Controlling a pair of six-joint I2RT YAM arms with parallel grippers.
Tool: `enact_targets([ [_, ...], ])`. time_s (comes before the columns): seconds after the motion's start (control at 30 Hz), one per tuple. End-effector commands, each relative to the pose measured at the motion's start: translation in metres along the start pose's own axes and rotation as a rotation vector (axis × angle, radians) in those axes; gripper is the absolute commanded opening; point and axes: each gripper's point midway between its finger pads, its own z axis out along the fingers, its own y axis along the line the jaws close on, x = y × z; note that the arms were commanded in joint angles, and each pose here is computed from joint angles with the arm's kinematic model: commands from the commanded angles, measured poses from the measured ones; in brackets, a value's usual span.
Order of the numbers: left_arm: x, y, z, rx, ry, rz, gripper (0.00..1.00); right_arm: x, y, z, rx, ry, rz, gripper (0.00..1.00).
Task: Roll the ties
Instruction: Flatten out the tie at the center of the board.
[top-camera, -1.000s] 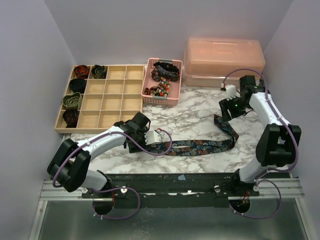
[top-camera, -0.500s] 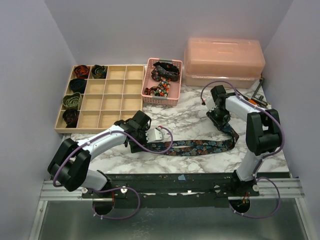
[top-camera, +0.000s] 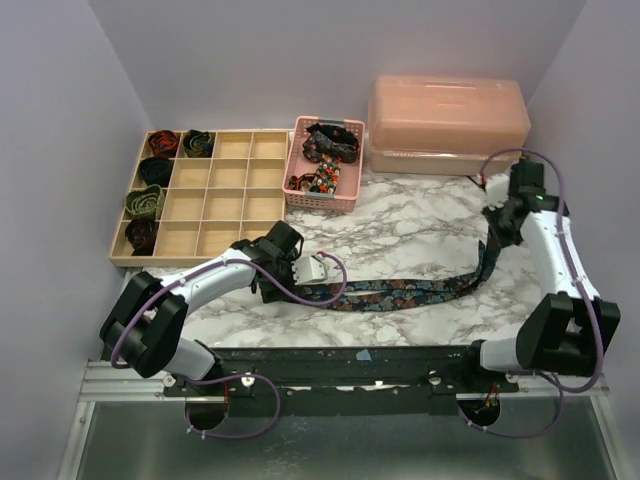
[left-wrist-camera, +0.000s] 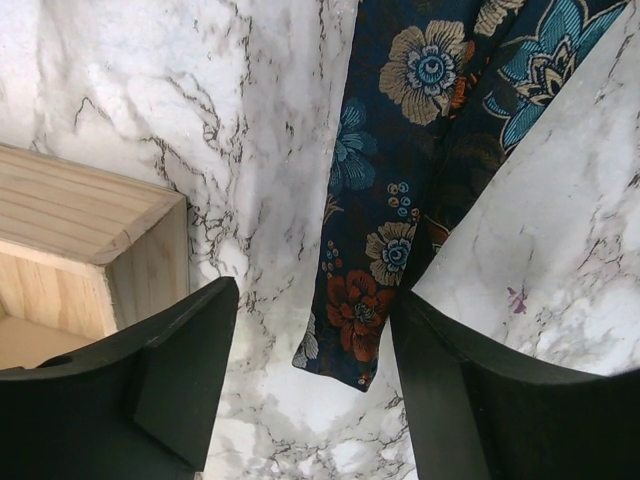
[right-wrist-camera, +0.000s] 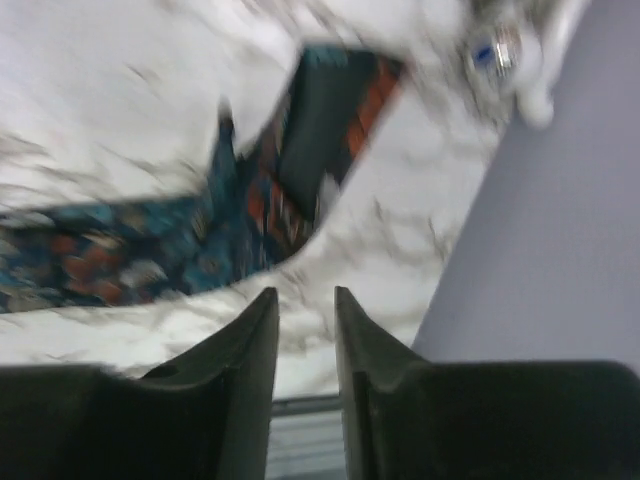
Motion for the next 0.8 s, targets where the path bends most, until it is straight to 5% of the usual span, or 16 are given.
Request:
enact_targets([
  [0.0, 0.014, 0.001, -0.003, -0.009, 0.027, -0.01, 0.65, 0.094, -0.02, -0.001, -0.054, 0.191, 0.014, 0.42],
  [0.1, 0.014, -0.003, -0.01, 0.005, 0.0, -0.026, 0.66, 0.12, -0.034, -0.004, -0.065, 0.22, 0.067, 0.66],
  [0.33, -0.007, -0.011, -0.031, 0.025, -0.136, -0.031, 0.74, 0.063, -0.012, -0.008, -0.321, 0.048, 0.15, 0.68],
  [0.5, -0.01, -0.009, -0.028, 0.037, -0.128, -0.057, 0.76, 0.029, 0.019, 0.021, -0.441, 0.106, 0.192, 0.64],
  [0.77, -0.005, -0.006, -0.021, 0.033, -0.088, -0.079, 0.78, 0.005, 0.034, 0.077, -0.388, 0.173, 0.193, 0.6],
])
